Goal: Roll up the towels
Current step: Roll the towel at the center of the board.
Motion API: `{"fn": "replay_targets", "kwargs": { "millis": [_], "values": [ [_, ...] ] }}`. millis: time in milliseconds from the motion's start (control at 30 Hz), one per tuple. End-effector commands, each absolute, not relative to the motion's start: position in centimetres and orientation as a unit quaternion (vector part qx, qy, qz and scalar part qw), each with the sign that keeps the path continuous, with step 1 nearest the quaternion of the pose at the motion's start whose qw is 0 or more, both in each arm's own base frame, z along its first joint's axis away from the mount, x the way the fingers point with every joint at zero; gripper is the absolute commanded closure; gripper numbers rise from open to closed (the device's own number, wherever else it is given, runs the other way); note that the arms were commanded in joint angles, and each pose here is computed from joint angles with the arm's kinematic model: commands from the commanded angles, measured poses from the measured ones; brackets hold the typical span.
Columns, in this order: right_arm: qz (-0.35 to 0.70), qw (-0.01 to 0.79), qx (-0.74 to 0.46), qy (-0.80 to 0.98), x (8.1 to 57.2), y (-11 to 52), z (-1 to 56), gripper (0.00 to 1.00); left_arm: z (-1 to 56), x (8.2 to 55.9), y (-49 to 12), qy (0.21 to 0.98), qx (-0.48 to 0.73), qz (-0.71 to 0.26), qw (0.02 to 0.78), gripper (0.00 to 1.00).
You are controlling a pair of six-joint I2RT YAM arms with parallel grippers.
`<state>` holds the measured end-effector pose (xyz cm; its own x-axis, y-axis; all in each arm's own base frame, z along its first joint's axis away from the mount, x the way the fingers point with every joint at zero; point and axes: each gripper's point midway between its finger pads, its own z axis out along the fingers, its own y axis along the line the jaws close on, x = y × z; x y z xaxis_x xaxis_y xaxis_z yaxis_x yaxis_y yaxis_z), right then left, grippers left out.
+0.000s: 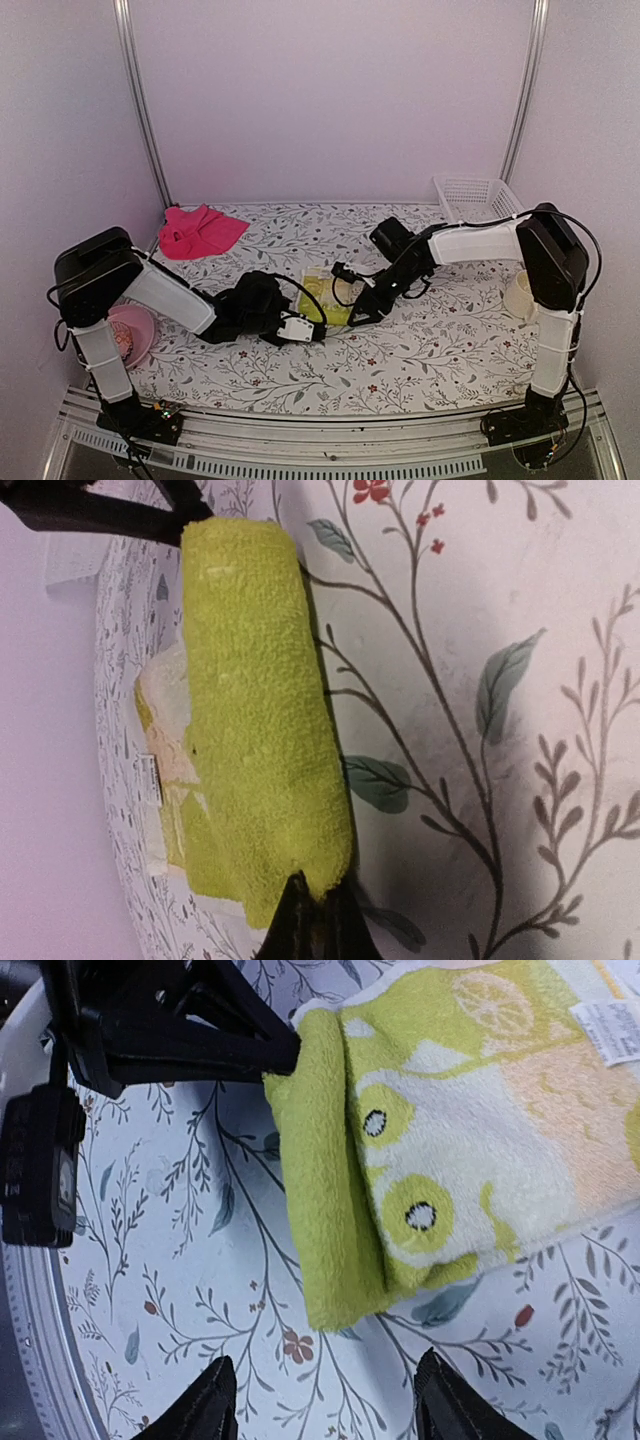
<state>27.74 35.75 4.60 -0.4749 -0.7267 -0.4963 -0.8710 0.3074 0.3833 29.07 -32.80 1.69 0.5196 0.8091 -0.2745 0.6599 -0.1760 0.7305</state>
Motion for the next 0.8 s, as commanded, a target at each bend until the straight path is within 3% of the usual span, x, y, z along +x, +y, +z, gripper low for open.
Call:
{"fn": "replay_targets", "kwargs": {
  "millis": [0,333,567,767],
  "values": [
    [0.221,0.242,-0.533,0.78,29.0,34.6,7.6,0.36,-0.1,26.0,-31.4,0.537,0.775,-0.01,0.331,1.0],
    [0.127,0.454,-0.654,0.592,23.6,36.7,9.6,0.32,0.9,24.5,-31.0,0.602,0.749,-0.154,0.229,1.0],
    [0.03,0.481,-0.691,0.539,23.4,39.0,7.4,0.32,1.0,24.1,-31.0,0.619,0.735,-0.204,0.185,1.0],
    [0.019,0.496,-0.688,0.53,23.9,40.0,6.7,0.32,0.6,24.0,-31.0,0.629,0.729,-0.22,0.158,1.0]
  ]
}}
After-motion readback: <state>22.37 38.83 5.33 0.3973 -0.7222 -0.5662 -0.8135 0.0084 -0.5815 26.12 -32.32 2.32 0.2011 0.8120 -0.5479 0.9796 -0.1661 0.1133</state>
